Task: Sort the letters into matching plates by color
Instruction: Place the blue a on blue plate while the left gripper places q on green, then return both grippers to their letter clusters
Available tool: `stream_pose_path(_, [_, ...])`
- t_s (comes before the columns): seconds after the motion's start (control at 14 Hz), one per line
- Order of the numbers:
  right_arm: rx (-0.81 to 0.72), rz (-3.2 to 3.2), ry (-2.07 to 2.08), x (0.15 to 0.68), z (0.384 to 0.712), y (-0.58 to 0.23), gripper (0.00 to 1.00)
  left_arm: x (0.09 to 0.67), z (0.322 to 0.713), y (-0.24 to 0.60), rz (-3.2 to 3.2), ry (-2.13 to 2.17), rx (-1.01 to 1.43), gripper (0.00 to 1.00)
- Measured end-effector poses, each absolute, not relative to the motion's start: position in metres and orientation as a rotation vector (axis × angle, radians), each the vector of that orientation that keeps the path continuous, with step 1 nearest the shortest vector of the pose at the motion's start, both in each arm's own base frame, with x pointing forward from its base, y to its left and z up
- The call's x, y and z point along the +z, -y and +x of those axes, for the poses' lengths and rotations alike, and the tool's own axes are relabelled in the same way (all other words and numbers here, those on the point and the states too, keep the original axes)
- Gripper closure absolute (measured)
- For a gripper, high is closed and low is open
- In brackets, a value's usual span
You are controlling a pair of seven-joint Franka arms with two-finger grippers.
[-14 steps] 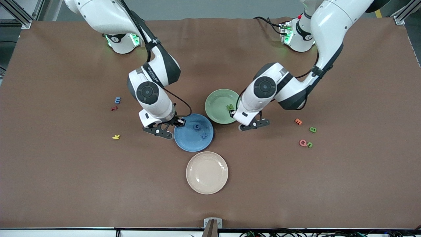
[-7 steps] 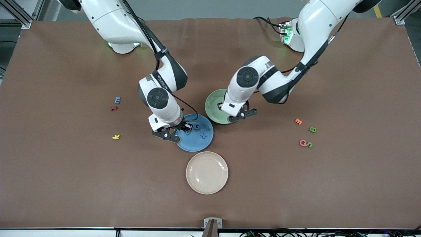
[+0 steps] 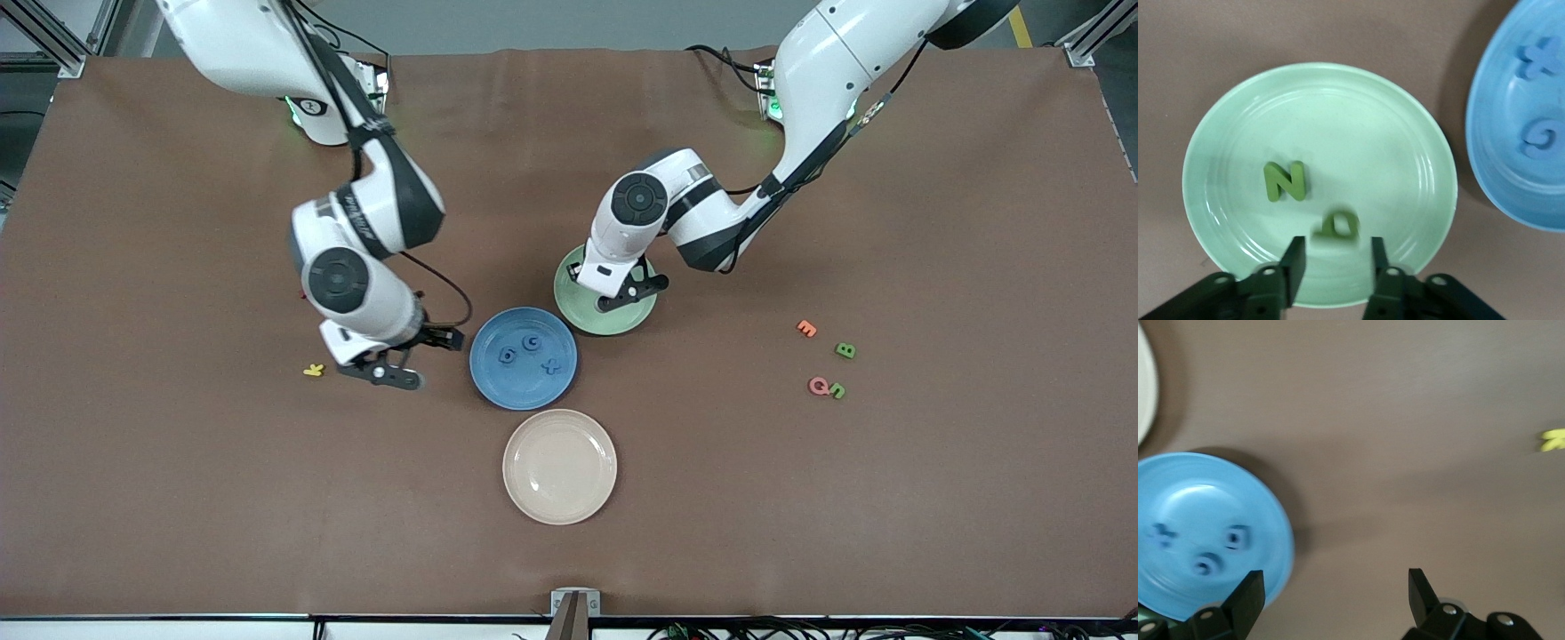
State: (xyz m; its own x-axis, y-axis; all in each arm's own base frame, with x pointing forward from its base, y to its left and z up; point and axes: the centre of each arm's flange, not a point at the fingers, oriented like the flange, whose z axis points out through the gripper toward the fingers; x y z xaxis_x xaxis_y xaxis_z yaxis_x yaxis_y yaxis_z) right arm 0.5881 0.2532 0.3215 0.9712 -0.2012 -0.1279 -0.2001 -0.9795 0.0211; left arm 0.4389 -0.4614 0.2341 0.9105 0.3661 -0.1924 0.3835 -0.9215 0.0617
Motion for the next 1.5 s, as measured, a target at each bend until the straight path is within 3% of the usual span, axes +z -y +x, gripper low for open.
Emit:
stream_pose_path(0.36, [-0.19,3.151,0.125,0.327,0.555,-0.136,0.0,0.244,0.464,0.447,2.954,-0.634,-0.22,0.01])
stream_pose_path(0.72, [-0.163,3.17,0.049,0.289,0.514,-0.04,0.0,0.266,0.537,0.356,3.054,-0.605,-0.058,0.0])
stream_pose_path(1.07, [-0.195,3.182,0.072,0.258,0.487,0.042,0.01,0.268,0.59,0.242,3.129,-0.45,-0.089,0.01])
stream_pose_path(1.5, [-0.128,3.174,0.072,0.222,0.453,0.027,0.01,0.27,0.6,0.133,3.193,-0.012,-0.148,0.04])
